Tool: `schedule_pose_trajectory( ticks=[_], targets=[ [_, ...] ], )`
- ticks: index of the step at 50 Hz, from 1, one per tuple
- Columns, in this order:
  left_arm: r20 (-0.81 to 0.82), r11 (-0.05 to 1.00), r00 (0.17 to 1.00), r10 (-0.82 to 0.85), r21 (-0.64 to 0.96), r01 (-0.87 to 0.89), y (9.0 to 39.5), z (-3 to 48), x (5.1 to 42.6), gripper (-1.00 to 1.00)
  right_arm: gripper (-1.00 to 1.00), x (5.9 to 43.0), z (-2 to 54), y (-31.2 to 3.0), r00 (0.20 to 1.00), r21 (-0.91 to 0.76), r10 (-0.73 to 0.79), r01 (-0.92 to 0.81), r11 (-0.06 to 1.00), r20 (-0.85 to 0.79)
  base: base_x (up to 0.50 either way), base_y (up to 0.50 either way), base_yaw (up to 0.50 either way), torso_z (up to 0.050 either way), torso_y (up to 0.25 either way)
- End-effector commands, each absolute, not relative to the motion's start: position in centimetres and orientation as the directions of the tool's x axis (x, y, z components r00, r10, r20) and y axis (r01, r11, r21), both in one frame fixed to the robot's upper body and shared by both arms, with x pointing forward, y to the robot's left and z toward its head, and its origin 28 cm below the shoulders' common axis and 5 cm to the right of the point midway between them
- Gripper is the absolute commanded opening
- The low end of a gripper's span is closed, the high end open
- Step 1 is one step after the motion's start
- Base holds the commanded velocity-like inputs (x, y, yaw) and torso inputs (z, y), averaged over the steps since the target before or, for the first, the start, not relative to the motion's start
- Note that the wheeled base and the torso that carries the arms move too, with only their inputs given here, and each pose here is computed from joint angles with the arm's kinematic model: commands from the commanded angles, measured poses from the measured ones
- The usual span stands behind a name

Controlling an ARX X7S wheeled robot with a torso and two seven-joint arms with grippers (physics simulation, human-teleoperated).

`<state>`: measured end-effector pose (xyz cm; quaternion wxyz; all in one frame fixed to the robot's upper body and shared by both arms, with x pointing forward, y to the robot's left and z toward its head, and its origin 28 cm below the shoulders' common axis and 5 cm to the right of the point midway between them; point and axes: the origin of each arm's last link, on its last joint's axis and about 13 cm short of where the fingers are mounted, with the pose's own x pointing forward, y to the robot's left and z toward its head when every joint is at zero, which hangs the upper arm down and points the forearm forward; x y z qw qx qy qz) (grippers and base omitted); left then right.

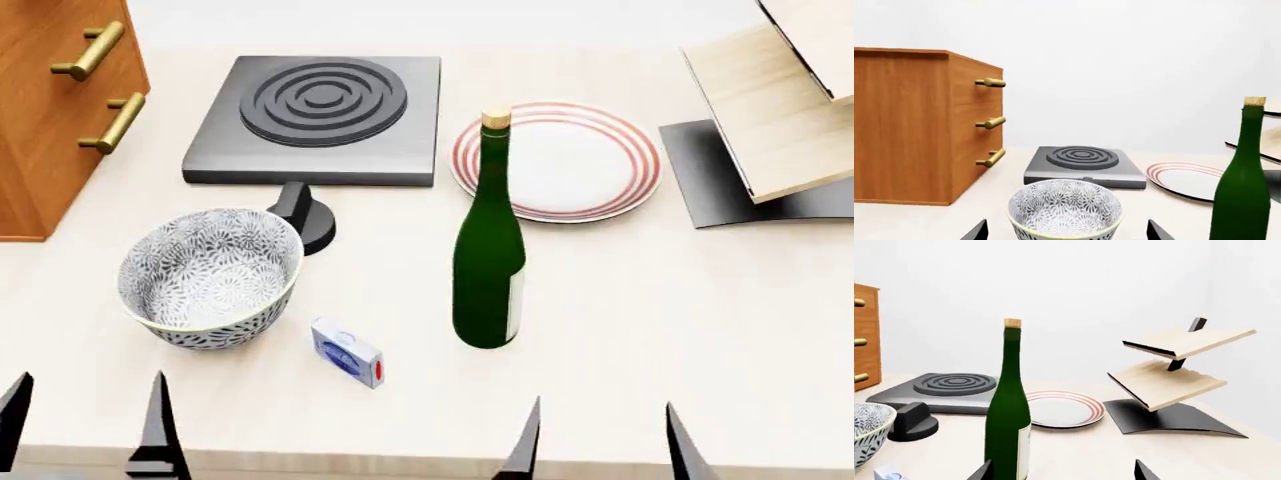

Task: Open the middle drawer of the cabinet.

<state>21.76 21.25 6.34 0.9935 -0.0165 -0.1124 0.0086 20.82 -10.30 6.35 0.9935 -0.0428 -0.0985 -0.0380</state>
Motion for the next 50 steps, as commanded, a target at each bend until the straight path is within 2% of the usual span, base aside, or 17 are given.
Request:
schedule_pose_trajectory(
  ticks=[1, 8, 18, 26, 30, 50],
  targets=[
    [0.354, 0.999, 0.935, 0.029, -0.049, -0.013, 21.5, 10.2, 21.3, 1.00, 1.00, 19.9, 10.5, -10.3, 0.942, -0.080, -0.078, 0.110, 0.991, 0.327, 0.00, 0.00, 0.00, 0.000, 0.000],
    [0.436, 0.998, 0.900, 0.032, -0.065, -0.004, 21.5, 13.0, 20.5, 1.00, 1.00, 18.8, 14.0, -10.4, 0.903, -0.081, -0.089, 0.134, 0.988, 0.420, 0.00, 0.00, 0.00, 0.000, 0.000],
    [0.567, 0.993, 0.823, 0.039, -0.117, 0.034, 21.8, 19.0, 18.6, 1.00, 1.00, 16.9, 19.6, -10.3, 0.805, -0.081, -0.078, 0.155, 0.985, 0.588, 0.00, 0.00, 0.00, 0.000, 0.000],
    [0.635, 0.981, 0.768, 0.080, -0.189, 0.054, 22.4, 22.4, 16.6, 1.00, 1.00, 16.5, 21.1, -10.2, 0.736, -0.081, -0.064, 0.160, 0.984, 0.674, 0.00, 0.00, 0.00, 0.000, 0.000],
    [0.672, 0.980, 0.736, 0.089, -0.190, 0.055, 22.5, 23.3, 15.9, 1.00, 1.00, 16.3, 21.3, -10.3, 0.712, -0.094, -0.057, 0.171, 0.981, 0.700, 0.00, 0.00, 0.00, 0.000, 0.000],
    [0.693, 0.973, 0.712, 0.113, -0.221, 0.061, 23.1, 24.0, 14.9, 1.00, 1.00, 15.3, 21.2, -10.0, 0.640, -0.124, -0.042, 0.213, 0.969, 0.768, 0.00, 0.00, 0.00, 0.000, 0.000]
  ],
)
